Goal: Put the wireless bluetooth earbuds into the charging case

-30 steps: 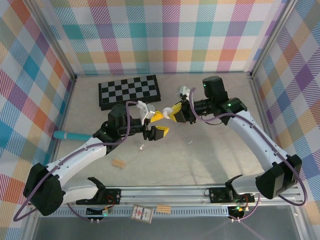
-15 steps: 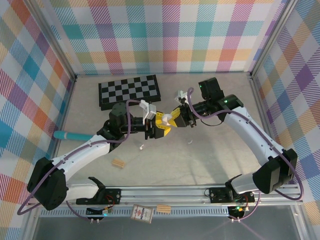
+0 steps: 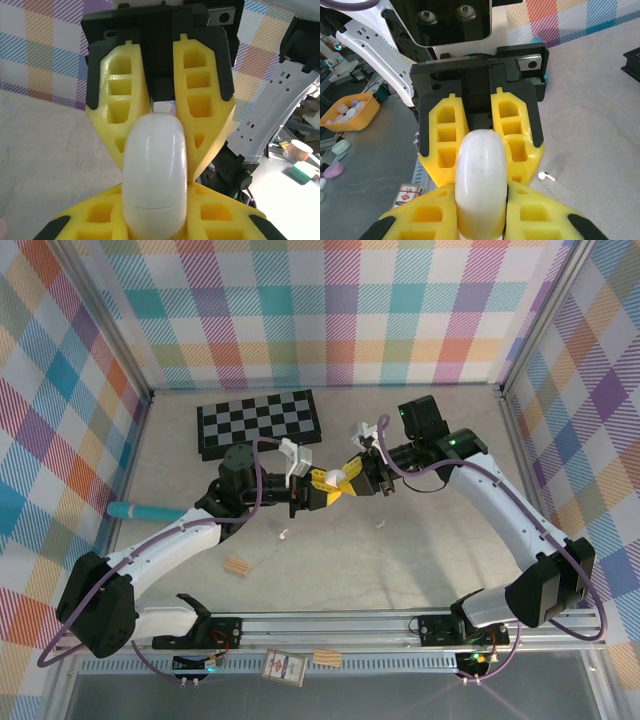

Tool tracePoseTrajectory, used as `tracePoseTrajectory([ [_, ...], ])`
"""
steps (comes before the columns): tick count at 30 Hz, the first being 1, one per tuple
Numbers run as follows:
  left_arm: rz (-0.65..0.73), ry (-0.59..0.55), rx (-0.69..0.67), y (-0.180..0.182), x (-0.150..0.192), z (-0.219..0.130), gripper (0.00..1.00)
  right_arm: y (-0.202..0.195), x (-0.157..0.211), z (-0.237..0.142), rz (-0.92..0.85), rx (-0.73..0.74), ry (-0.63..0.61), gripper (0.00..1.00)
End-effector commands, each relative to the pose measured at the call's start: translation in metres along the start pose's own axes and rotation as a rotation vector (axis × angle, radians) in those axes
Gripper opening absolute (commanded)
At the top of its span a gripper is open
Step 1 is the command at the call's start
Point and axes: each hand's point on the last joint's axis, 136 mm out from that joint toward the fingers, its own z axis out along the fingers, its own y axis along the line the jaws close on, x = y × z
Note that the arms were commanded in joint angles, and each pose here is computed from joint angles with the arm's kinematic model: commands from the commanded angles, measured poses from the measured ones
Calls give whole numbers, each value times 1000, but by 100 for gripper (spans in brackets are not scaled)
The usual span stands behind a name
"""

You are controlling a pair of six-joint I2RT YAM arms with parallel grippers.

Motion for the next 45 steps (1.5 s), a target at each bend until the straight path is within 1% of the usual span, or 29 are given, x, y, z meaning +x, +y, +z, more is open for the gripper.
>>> tracePoseTrajectory([
  [1, 119, -49, 55, -13, -19, 0, 12, 4, -11, -3, -16, -7, -34, 27],
  [7, 144, -49, 56, -13, -17, -1, 13, -8, -17, -4, -1, 62, -45, 30],
  [8, 154, -48, 55, -14, -16, -1, 13, -8, -17, -4, -3, 61, -46, 32],
  [10, 184, -47, 45, -13, -12, -2, 14, -10, -19, -5, -2, 77, -49, 39],
  [14, 317, -69, 37, -19, -5, -5, 16, -19, -23, -7, 10, 135, -57, 47],
  [16, 372, -93, 33, -21, -3, -8, 17, -23, -26, -9, 11, 166, -63, 49],
  [18, 396, -107, 31, -22, -4, -9, 17, -30, -30, -12, 15, 220, -72, 52],
  [22, 401, -120, 35, -24, -5, -9, 20, -41, -35, -21, 4, 324, -80, 57],
  [24, 408, -128, 35, -24, -6, -9, 19, -36, -38, -22, -17, 313, -92, 61],
  [27, 422, -138, 27, -22, -5, -9, 19, -26, -42, -23, -44, 292, -116, 69],
  [29, 419, -139, 11, -19, -5, -9, 19, -21, -41, -24, -59, 280, -123, 74],
  [30, 415, -135, 7, -18, -4, -9, 18, -14, -38, -23, -79, 251, -121, 79],
  [32, 413, -135, 9, -18, -5, -9, 18, 0, -27, -16, -134, 195, -101, 85],
  [35, 412, -135, 8, -18, -6, -9, 18, 6, -9, -2, -193, 218, -30, 90],
  [39, 415, -132, 11, -18, -6, -8, 18, -2, -6, 2, -181, 261, -12, 91],
  [43, 418, -131, 21, -20, -6, -8, 17, -25, -15, -6, -152, 395, -39, 89],
  [45, 420, -129, 22, -20, -4, -8, 18, -31, -22, -11, -145, 435, -64, 89],
])
